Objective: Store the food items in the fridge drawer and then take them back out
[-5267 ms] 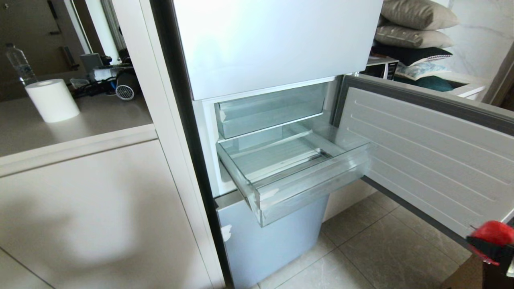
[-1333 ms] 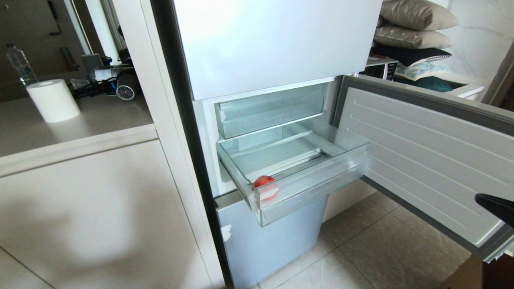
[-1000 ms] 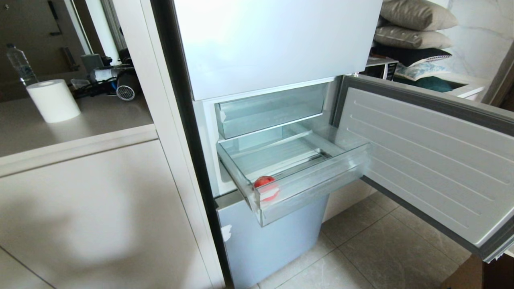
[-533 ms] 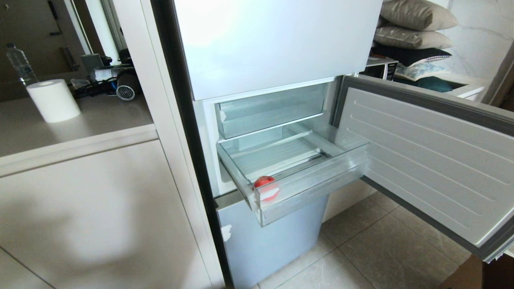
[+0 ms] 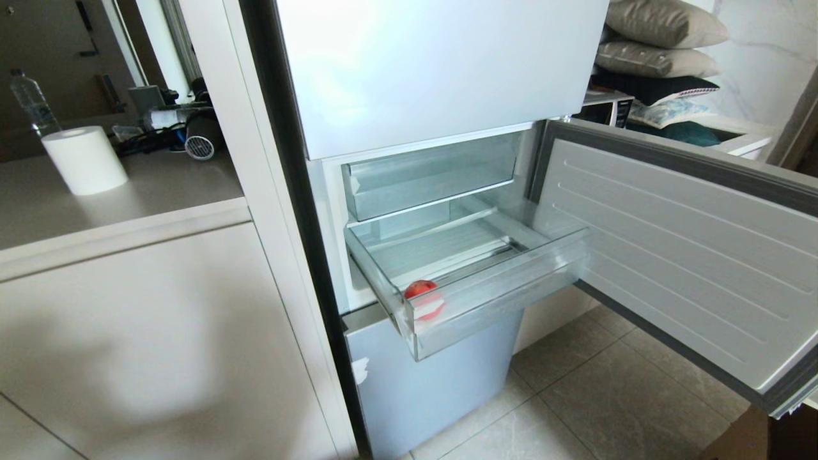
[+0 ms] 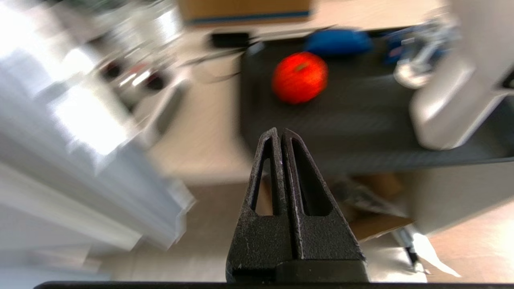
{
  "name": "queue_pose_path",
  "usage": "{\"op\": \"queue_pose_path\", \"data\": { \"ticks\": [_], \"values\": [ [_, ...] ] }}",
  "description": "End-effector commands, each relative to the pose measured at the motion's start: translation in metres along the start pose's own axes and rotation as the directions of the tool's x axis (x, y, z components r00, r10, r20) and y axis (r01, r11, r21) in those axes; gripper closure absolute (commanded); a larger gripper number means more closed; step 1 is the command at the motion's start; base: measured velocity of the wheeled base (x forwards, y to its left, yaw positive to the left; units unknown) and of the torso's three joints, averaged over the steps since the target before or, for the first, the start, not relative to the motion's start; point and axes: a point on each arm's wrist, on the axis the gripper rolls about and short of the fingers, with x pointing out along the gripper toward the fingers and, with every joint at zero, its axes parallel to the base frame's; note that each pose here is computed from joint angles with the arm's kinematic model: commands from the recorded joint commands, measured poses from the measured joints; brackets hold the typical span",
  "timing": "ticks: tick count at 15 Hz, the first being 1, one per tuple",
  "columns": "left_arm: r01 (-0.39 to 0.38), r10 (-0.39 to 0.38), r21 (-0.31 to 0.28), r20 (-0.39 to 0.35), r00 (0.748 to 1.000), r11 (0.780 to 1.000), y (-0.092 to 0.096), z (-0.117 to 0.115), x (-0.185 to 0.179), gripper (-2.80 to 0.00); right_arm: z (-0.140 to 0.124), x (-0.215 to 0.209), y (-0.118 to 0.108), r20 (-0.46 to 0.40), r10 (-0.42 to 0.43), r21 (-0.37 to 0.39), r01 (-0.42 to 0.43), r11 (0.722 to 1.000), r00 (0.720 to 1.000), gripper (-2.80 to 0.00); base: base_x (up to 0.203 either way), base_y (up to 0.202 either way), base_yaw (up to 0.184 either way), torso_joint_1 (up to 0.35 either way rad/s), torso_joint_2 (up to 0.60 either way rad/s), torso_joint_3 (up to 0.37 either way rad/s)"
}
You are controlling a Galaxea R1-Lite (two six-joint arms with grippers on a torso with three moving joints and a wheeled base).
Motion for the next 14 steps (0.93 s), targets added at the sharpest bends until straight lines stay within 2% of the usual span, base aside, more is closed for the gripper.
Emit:
{"op": "queue_pose_path", "data": {
  "ticks": [1,4,5,12,14],
  "values": [
    [-0.001,0.001,0.000,-0.001,1.000,1.000,0.000,0.000,0.000,0.00,-0.007,0.043,-0.021,-0.036,-0.094,0.019,0.095,0.995,0.995,0.00,0.000,0.000,0.000,0.000,0.00,0.000],
    [-0.001,0.001,0.000,-0.001,1.000,1.000,0.000,0.000,0.000,0.00,-0.016,0.068,-0.031,-0.044,-0.121,0.008,0.121,0.993,0.992,0.00,0.000,0.000,0.000,0.000,0.00,0.000],
    [-0.001,0.001,0.000,-0.002,1.000,1.000,0.000,0.000,0.000,0.00,-0.021,0.074,-0.032,-0.056,-0.119,0.006,0.119,0.993,0.991,-2.80,0.000,0.000,0.000,0.000,0.00,0.000],
    [-0.001,0.001,0.000,0.000,1.000,1.000,0.000,0.000,0.000,0.00,-0.032,0.129,-0.040,-0.093,-0.118,-0.020,0.117,0.993,0.989,-2.80,0.000,0.000,0.000,0.000,0.00,0.000],
    [-0.001,0.001,0.000,-0.002,1.000,1.000,0.000,0.000,0.000,0.00,-0.035,0.150,-0.043,-0.106,-0.122,-0.054,0.117,0.992,0.987,-2.80,0.000,0.000,0.000,0.000,0.00,0.000]
  ]
}}
